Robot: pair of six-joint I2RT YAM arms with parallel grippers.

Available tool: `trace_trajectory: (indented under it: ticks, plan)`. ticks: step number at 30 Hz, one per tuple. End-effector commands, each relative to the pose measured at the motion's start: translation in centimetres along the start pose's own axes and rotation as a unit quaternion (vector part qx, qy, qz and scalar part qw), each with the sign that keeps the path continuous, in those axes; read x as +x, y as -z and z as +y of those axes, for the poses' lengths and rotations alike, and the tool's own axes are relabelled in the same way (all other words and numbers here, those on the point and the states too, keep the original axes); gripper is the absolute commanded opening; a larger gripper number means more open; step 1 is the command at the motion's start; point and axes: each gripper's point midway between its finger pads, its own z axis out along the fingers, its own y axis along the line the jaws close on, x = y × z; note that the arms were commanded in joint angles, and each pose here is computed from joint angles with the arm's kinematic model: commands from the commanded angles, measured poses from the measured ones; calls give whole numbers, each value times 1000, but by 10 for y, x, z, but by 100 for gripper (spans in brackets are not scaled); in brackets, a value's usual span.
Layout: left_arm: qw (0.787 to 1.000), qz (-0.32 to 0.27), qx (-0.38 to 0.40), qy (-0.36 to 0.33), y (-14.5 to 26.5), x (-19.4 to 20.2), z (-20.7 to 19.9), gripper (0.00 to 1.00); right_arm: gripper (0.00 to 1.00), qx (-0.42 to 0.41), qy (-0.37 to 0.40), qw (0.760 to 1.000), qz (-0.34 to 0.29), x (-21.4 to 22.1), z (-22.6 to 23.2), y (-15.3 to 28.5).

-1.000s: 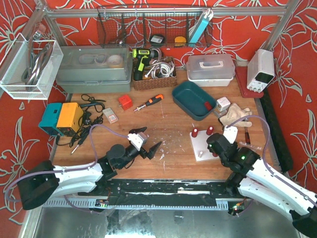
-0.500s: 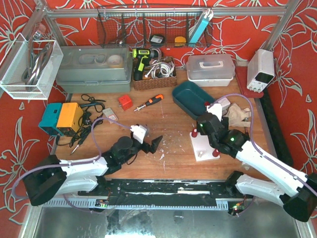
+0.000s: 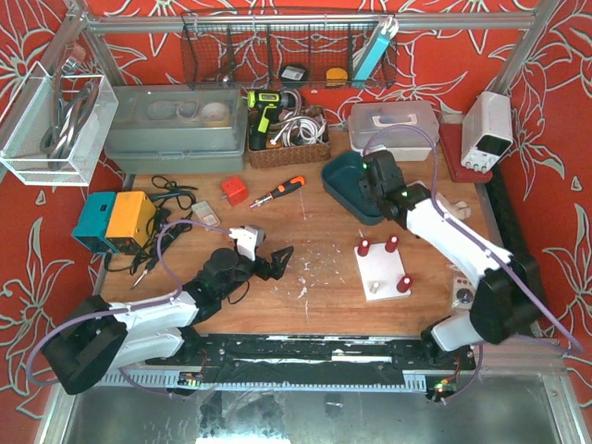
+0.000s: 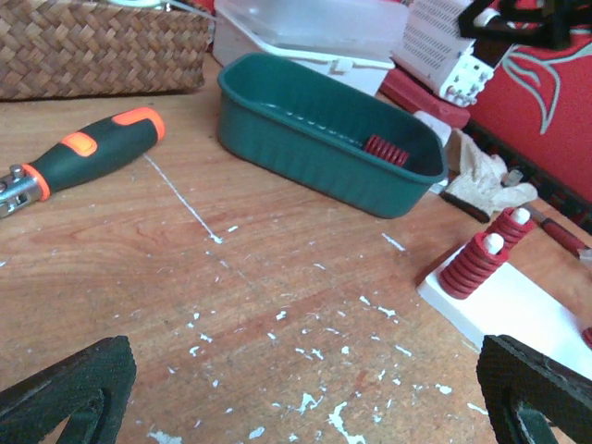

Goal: Install the large spring

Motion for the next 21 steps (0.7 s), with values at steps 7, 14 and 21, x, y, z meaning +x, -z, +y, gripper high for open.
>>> trace_trajectory:
  ticks: [7, 14, 21]
  plan:
    - [1000, -30, 6, 0, 6, -15, -3, 100, 43, 4, 82, 984, 158, 32, -7, -90]
    - [999, -36, 2, -1, 8, -16, -1, 100, 43, 57, 117, 963, 237, 55, -21, -127]
    - [999, -39, 3, -2, 7, -18, -2, 100, 45, 62, 138, 947, 283, 78, -22, -144]
